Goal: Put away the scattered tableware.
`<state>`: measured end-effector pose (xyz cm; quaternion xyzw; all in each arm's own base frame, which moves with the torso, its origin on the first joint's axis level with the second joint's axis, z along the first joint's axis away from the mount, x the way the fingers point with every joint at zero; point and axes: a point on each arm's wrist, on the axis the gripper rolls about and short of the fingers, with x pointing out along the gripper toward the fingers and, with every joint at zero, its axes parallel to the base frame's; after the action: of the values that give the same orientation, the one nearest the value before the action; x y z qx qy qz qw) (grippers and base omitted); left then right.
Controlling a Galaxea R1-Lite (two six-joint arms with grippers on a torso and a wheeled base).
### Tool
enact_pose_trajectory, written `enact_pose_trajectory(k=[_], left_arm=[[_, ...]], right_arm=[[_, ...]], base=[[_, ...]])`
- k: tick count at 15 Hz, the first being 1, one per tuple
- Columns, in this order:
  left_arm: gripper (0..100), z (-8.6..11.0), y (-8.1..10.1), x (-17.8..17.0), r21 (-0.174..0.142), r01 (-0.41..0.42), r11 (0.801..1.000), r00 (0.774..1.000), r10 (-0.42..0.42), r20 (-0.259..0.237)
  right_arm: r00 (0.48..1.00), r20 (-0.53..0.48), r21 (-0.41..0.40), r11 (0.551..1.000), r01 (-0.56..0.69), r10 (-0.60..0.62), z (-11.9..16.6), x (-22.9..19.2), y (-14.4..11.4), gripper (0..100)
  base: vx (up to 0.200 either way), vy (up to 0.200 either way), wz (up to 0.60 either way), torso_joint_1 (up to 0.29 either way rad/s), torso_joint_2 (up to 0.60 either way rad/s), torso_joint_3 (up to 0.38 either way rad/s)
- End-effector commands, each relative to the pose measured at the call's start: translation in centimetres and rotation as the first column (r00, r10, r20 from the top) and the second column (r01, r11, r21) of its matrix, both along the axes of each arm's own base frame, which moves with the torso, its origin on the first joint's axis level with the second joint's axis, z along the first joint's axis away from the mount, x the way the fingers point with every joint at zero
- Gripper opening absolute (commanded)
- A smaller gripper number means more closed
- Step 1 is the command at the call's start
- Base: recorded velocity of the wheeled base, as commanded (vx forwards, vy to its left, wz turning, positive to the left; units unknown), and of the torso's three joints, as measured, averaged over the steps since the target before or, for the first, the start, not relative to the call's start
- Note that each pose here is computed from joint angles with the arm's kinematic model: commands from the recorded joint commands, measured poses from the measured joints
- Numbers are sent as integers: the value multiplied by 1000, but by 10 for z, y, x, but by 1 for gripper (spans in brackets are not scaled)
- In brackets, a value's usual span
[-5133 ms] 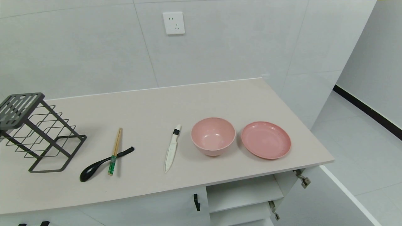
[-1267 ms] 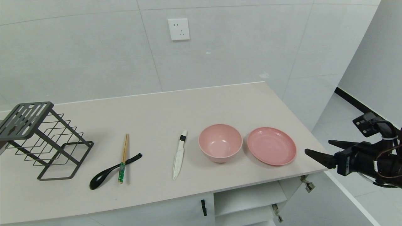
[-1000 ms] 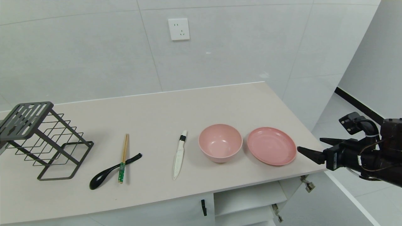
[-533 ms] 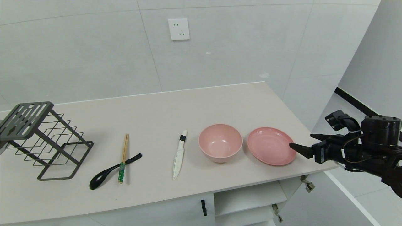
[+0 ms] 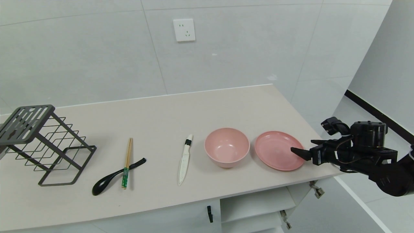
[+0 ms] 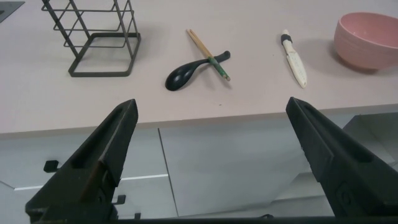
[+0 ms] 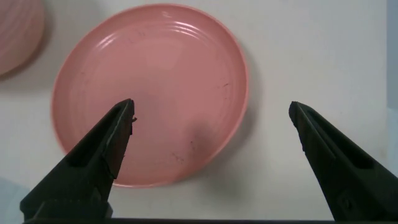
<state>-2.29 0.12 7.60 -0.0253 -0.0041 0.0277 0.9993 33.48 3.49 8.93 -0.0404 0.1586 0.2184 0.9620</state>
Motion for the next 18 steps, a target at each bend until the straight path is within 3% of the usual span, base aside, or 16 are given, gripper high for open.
enact_pose_trajectory(k=[1,7,15,18], left_arm=[[100,0,0,0,0,0,1000,1000,0,-1],[100,0,0,0,0,0,1000,1000,0,-1],[100,0,0,0,-2,0,1000,1000,0,-1],[100,0,0,0,-2,-1,1000,1000,1,-1]], right_arm=[[1000,-19,-2,1000,0,0,-10,8,0,100],[1000,-30,1,1000,-5,5,-21,22,2,100],[991,-12,34,991,-133,133,-25,20,19,100],[995,-48,26,995,-92,93,-39,25,13,100]], base=[[0,0,0,0,0,0],[0,0,0,0,0,0],[0,0,0,0,0,0],[0,0,0,0,0,0]])
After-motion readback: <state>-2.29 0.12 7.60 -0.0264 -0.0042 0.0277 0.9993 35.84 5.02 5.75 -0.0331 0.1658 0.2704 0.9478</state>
